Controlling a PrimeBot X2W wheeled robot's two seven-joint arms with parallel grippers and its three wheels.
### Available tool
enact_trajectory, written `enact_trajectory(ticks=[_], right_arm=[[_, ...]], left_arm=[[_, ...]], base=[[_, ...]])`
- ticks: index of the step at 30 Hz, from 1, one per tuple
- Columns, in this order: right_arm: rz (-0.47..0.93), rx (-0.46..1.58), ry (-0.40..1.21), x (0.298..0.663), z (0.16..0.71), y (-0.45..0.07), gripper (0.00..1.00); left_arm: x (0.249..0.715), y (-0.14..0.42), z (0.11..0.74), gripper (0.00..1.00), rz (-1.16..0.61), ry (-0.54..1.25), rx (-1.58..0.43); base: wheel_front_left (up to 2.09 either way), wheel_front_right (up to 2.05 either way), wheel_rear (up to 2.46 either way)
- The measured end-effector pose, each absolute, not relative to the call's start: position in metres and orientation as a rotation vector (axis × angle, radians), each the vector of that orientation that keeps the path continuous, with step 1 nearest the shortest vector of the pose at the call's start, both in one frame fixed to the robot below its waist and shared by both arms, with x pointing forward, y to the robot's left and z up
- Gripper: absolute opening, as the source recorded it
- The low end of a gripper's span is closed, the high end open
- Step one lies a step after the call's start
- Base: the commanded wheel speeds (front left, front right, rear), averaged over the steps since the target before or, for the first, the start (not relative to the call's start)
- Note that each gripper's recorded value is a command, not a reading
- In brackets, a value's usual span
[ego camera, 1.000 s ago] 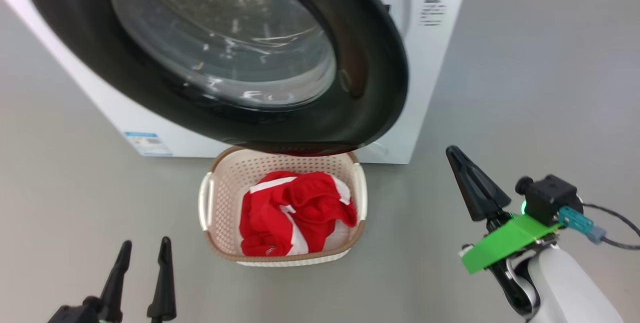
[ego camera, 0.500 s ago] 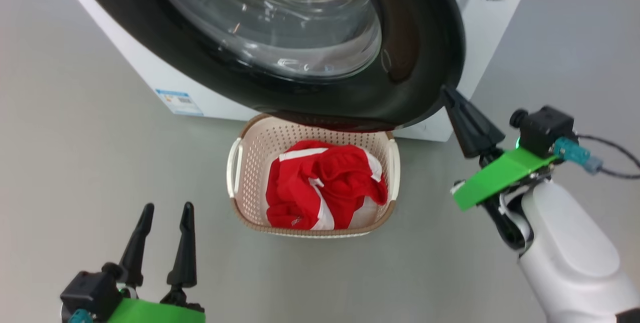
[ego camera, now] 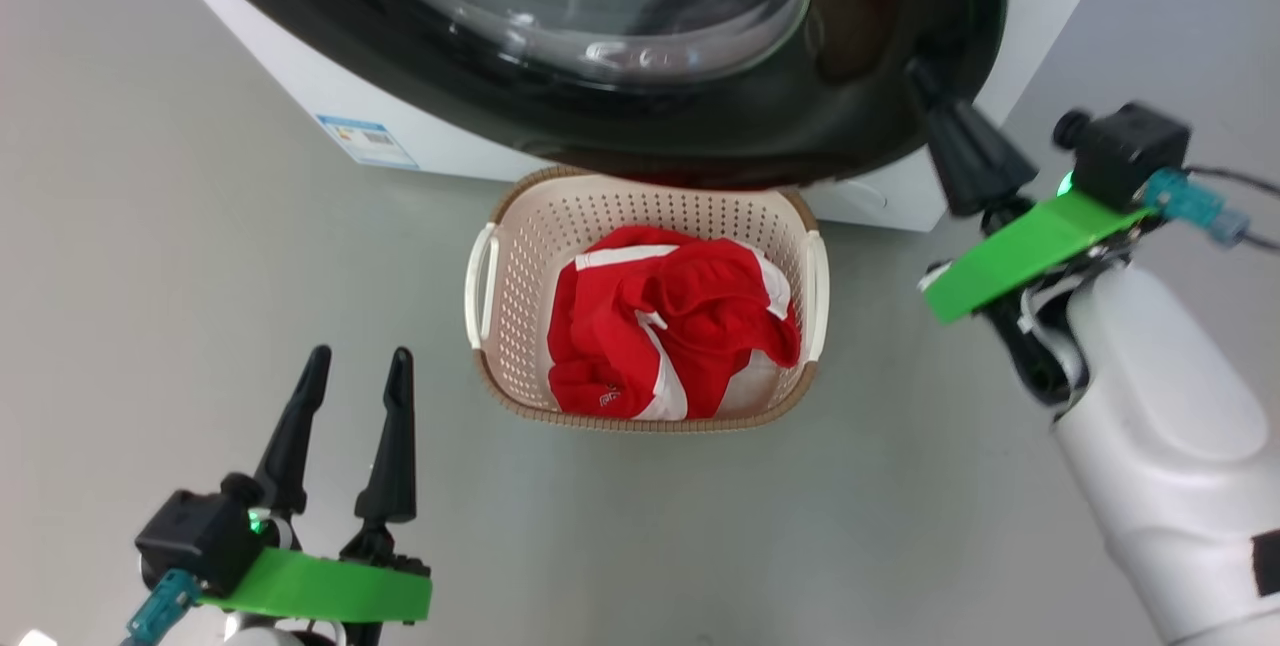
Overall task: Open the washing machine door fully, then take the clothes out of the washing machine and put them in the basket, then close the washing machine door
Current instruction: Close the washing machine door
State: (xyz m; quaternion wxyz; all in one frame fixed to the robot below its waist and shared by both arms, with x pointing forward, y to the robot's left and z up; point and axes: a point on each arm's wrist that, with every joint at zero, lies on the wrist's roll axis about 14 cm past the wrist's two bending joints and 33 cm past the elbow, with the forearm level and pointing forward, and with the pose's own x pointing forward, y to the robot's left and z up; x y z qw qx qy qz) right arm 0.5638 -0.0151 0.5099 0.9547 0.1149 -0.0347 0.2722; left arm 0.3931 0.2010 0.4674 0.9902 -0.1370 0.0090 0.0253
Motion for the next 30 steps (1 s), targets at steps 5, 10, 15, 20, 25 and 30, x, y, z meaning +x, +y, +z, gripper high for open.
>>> enact_trajectory(ticks=[5, 10, 15, 20, 25, 30], right_arm=[[0.516, 0.245, -0.103, 0.585, 0.517, -0.026, 0.00], [0.503, 0.249, -0.113, 0.598, 0.516, -0.029, 0.00], [0.501, 0.252, -0.120, 0.607, 0.515, -0.029, 0.00], [0.501, 0.272, -0.117, 0.611, 0.510, -0.026, 0.00], [0.500, 0.281, -0.129, 0.613, 0.514, -0.024, 0.00], [0.506, 0.273, -0.148, 0.610, 0.525, -0.023, 0.00]], left_arm=[[0.402, 0.199, 0.465, 1.00, 0.040, 0.020, -0.271], [0.407, 0.197, 0.463, 1.00, 0.033, 0.026, -0.268], [0.410, 0.198, 0.459, 1.00, 0.036, 0.035, -0.270], [0.413, 0.199, 0.459, 1.00, 0.037, 0.033, -0.265], [0.415, 0.200, 0.461, 1.00, 0.036, 0.025, -0.262], [0.414, 0.199, 0.465, 1.00, 0.034, 0.015, -0.264]], base=[[0.00, 0.00, 0.00], [0.00, 0.00, 0.00], [0.00, 0.00, 0.00], [0.00, 0.00, 0.00], [0.00, 0.00, 0.00], [0.00, 0.00, 0.00]])
